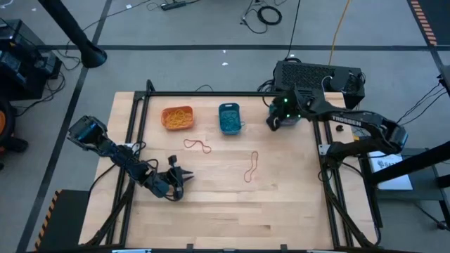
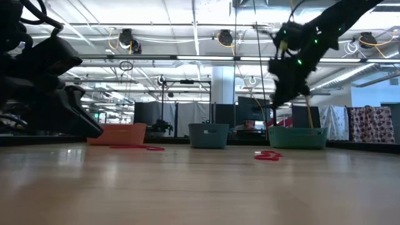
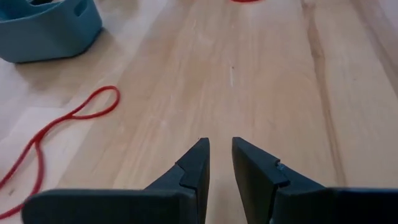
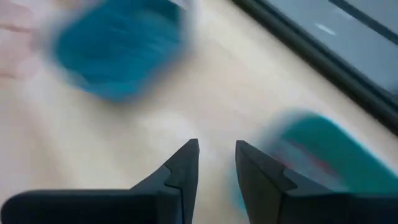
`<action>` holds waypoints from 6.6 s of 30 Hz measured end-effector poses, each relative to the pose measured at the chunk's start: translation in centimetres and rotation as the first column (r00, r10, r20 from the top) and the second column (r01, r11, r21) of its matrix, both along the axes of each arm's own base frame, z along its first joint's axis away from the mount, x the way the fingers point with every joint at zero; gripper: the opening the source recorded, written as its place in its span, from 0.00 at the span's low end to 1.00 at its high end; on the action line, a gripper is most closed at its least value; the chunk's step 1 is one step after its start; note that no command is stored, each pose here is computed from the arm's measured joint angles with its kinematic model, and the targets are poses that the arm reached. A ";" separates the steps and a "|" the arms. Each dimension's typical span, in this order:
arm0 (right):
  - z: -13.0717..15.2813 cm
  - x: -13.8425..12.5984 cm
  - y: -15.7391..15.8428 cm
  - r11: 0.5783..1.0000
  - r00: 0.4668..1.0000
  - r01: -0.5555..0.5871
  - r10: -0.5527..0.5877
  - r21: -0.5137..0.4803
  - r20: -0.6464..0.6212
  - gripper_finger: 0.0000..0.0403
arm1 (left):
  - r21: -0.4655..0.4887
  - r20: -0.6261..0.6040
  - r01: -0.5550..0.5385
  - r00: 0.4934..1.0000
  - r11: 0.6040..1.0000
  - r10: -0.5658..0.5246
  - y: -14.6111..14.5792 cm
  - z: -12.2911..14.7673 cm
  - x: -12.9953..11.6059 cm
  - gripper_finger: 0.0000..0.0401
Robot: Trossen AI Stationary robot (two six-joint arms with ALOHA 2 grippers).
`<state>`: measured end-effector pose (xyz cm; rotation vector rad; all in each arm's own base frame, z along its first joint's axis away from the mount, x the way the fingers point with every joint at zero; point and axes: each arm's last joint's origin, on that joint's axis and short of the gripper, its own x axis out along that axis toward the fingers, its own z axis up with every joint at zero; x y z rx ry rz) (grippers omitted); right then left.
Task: Sort rubber bands into baskets
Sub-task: Put the red rubber band into the green bin
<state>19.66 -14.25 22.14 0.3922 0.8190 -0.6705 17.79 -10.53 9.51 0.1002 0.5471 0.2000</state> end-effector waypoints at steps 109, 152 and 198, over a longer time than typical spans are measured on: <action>7.0 14.4 -3.4 0.980 0.726 -0.067 0.178 0.189 -0.664 0.00 | -0.154 -0.070 -0.154 0.987 0.976 0.145 1.0 1.4 -2.2 0.19; -3.9 -0.8 -4.7 0.987 0.820 0.124 -0.159 -0.102 -0.550 0.00 | -0.074 -0.031 -0.137 0.990 0.988 0.135 0.2 -1.8 -0.3 0.19; -0.7 7.6 13.3 0.627 0.637 -0.765 0.770 0.147 0.028 0.23 | -0.123 0.222 0.115 0.971 0.986 -0.085 -1.3 1.2 1.9 0.19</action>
